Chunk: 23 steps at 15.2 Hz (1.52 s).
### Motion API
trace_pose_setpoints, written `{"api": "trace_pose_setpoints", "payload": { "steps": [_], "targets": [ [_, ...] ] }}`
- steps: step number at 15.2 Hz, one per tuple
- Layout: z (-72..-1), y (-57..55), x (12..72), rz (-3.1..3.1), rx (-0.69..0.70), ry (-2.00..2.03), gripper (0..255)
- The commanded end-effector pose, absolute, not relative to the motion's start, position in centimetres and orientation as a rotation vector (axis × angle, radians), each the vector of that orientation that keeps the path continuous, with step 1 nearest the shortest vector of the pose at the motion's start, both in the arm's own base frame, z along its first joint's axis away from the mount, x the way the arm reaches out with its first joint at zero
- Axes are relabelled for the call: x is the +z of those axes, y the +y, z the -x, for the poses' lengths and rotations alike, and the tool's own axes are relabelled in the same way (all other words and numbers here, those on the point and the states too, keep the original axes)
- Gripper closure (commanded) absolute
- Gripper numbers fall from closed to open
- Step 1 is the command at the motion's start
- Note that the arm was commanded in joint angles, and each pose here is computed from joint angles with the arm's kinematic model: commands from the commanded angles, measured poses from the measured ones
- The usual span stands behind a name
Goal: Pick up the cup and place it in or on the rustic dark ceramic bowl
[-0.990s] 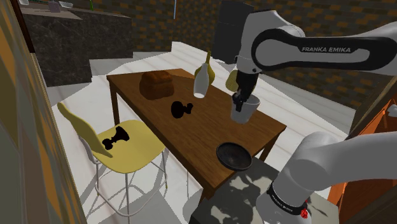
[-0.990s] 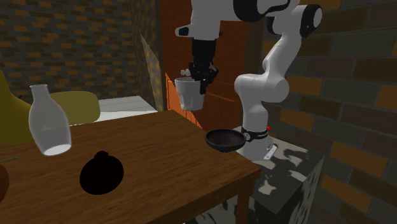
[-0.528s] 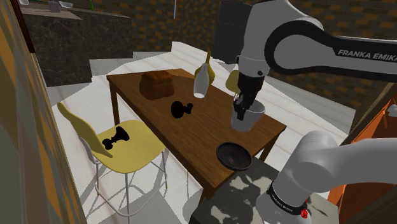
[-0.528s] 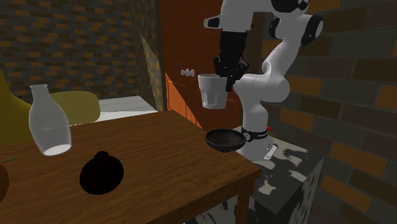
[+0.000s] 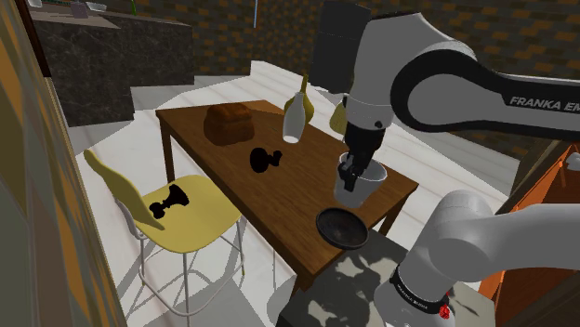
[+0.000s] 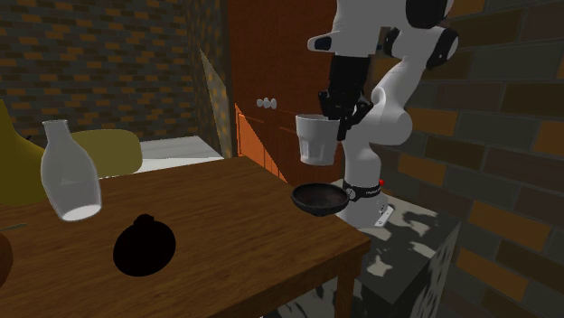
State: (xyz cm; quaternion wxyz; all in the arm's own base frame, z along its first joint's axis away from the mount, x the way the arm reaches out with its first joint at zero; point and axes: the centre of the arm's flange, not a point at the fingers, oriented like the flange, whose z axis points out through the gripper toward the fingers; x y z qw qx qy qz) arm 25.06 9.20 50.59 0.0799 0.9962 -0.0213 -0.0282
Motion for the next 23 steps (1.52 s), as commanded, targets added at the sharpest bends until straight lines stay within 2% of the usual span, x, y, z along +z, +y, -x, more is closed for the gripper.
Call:
{"api": "trace_pose_setpoints", "payload": {
  "steps": [1, 13, 21, 22, 23],
  "targets": [
    [-25.0, 9.2, 49.5, -2.980, -0.083, -0.064, 255],
    [-25.0, 9.2, 43.3, -2.980, -0.083, -0.064, 255],
    [-25.0, 9.2, 43.3, -2.980, -0.083, -0.064, 255],
    [-25.0, 9.2, 43.3, -2.980, -0.083, -0.064, 0],
    [-25.0, 9.2, 43.3, -2.980, -0.083, -0.064, 0]
  ]
}}
